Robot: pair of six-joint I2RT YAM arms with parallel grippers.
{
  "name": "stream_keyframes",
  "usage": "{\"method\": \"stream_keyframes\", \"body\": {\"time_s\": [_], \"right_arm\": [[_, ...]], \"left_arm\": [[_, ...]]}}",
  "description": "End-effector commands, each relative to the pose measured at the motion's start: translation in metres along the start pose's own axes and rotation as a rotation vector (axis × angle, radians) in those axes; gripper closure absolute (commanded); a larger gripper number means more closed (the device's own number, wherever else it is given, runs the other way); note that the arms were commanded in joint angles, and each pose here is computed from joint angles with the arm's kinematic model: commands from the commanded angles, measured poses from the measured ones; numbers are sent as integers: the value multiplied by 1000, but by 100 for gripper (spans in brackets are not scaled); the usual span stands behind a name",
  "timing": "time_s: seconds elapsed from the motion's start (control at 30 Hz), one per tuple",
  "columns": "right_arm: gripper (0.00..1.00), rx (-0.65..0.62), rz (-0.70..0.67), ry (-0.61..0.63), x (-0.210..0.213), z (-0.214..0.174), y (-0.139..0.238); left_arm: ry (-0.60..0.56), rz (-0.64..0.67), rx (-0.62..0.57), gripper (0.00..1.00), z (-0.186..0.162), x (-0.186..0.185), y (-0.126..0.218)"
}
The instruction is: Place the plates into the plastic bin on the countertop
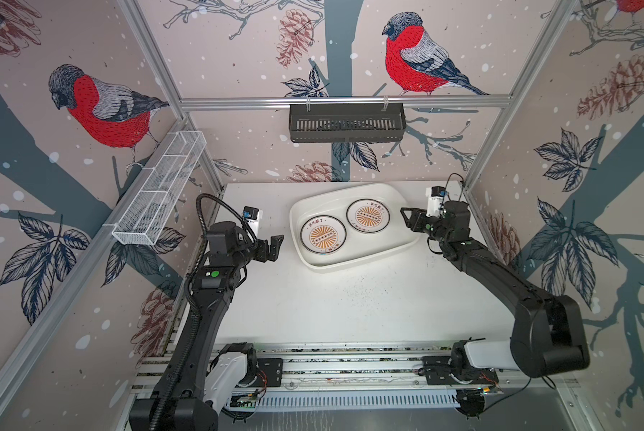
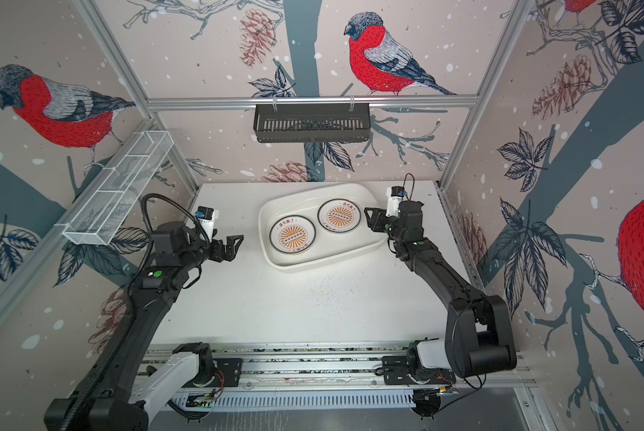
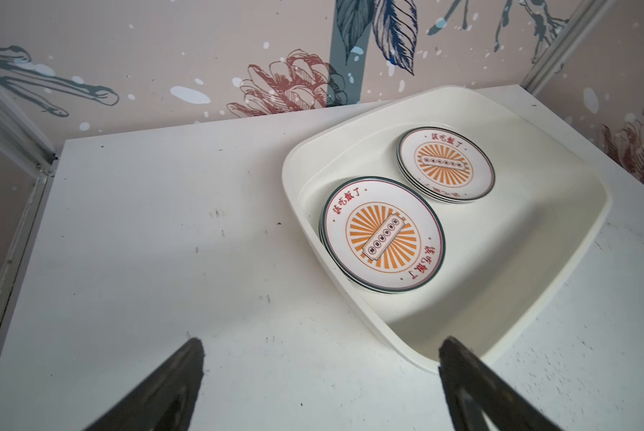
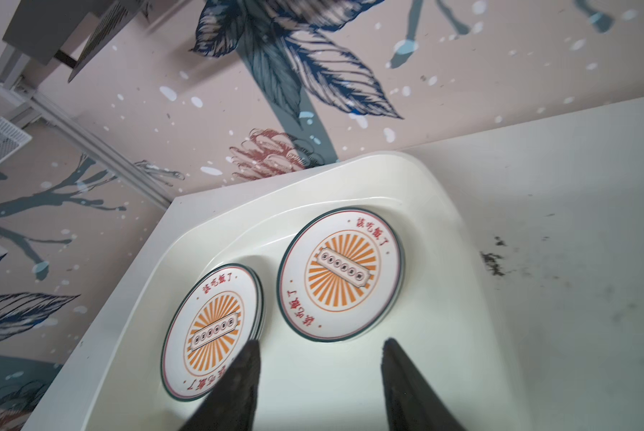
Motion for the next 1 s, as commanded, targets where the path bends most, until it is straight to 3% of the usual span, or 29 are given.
{"method": "stream_keyframes", "body": {"time_s": [0.0,0.1,0.23,0.4,0.67,0.8,0.97], "right_arm": [[4,-96,-72,31,-23,13,18],[1,-148,-158,8,-48,11,37],[1,-206,-279,70,-65,11,58],[1,-310,-337,142,-71,1,76],[1,-301,-454,195,-91,-30,85],[1,-305,-574,172,-110,-44,94],[1,-411,-659,185,-118,-56,116]], "left_arm": [[36,118,-128,3,12,21,-3],[50,161,-169,3,1,30,-6],[74,217,-207,3,-14,41,-9],[79,245,-227,3,-38,51,-19],[65,267,-397,3,-61,60,-19],[48,298,-444,3,-71,67,-18],[64,310,-504,2,-70,72,-16]]}}
Point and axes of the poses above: each gripper's point midway between its finger pads, its own y axis back along the fingers, its own x axis along the line the jaws close on, z = x × y, the point moved 2 cm from there along y, back along the fingers, and after that the axes turned 6 degrees about y, right-handed, at the moved point
